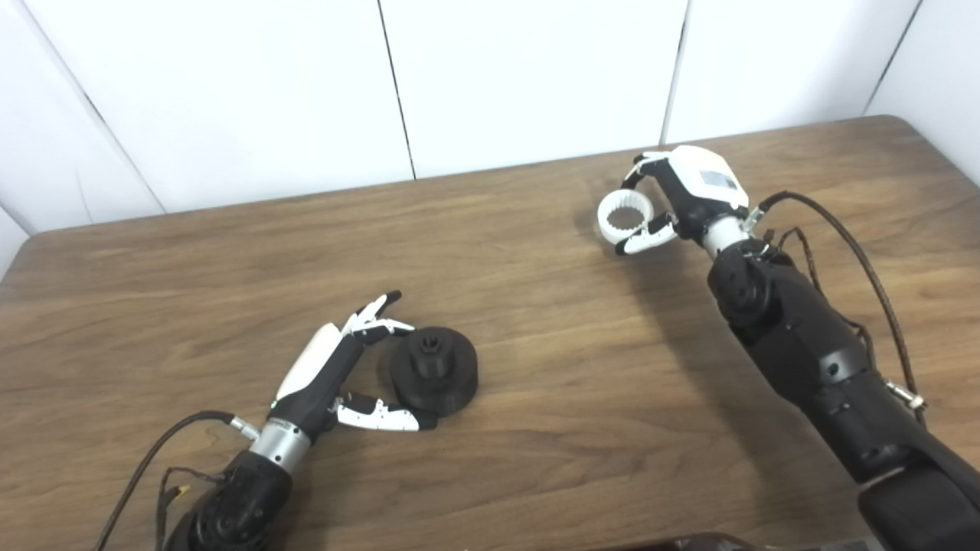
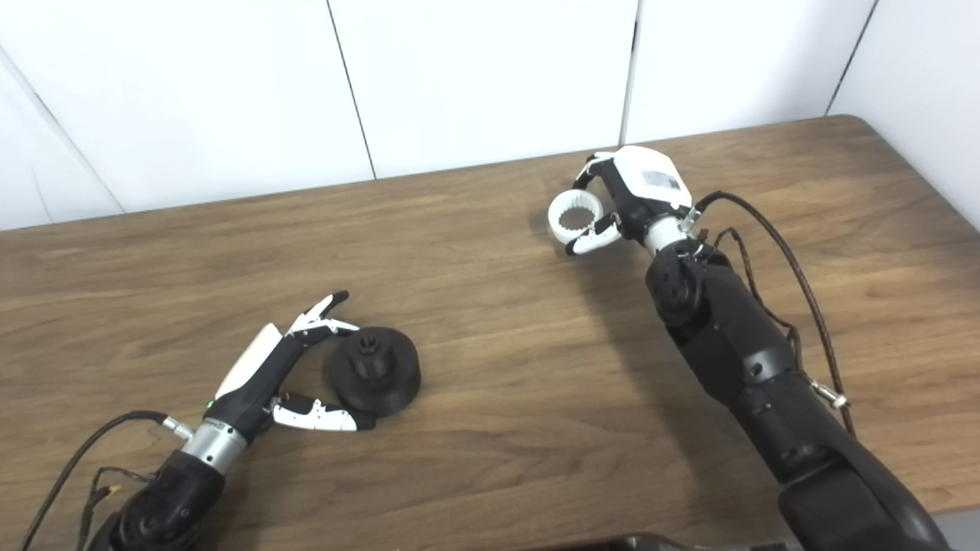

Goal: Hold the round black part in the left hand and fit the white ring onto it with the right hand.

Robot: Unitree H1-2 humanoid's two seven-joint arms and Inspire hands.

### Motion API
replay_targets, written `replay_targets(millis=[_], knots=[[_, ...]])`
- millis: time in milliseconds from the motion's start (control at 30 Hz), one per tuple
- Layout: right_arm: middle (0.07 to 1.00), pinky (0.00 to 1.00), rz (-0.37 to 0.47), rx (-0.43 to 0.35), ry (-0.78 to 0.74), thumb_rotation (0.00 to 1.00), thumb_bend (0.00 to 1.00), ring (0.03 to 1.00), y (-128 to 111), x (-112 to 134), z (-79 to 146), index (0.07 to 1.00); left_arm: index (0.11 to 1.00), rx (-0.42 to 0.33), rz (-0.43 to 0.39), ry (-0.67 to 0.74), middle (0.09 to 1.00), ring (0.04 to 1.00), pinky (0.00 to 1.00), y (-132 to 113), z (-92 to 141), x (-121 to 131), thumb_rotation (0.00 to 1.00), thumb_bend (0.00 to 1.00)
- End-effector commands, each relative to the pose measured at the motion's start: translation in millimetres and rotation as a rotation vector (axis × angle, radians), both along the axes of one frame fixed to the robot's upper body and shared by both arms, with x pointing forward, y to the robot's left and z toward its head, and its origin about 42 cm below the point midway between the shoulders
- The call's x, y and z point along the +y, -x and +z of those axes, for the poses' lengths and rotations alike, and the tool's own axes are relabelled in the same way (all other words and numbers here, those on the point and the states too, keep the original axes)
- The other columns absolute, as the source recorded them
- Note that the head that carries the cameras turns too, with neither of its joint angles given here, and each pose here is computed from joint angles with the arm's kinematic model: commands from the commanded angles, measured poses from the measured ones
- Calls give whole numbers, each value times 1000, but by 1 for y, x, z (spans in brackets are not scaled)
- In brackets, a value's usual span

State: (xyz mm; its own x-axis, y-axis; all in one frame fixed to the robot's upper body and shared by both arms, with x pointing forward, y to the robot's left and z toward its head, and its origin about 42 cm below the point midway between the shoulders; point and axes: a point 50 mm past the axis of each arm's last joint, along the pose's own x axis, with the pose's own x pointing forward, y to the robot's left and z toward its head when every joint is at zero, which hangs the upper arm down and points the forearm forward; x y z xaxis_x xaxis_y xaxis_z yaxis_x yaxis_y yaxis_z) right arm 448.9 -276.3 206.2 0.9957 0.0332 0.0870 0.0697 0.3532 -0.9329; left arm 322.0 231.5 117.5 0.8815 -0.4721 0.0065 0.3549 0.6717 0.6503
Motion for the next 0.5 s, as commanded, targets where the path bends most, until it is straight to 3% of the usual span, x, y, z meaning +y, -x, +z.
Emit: replay_targets(millis=[0, 467], knots=[[854, 905, 19, -123, 2, 158, 519, 900, -9, -2, 41, 492, 623, 44, -9, -32, 1000, 1000, 1000, 0, -5, 4, 363, 912], [855, 929, 53, -195, -72, 156, 519, 905, 1, 4, 69, 490, 623, 45, -8, -22, 1000, 1000, 1000, -1, -6, 3, 351, 914]])
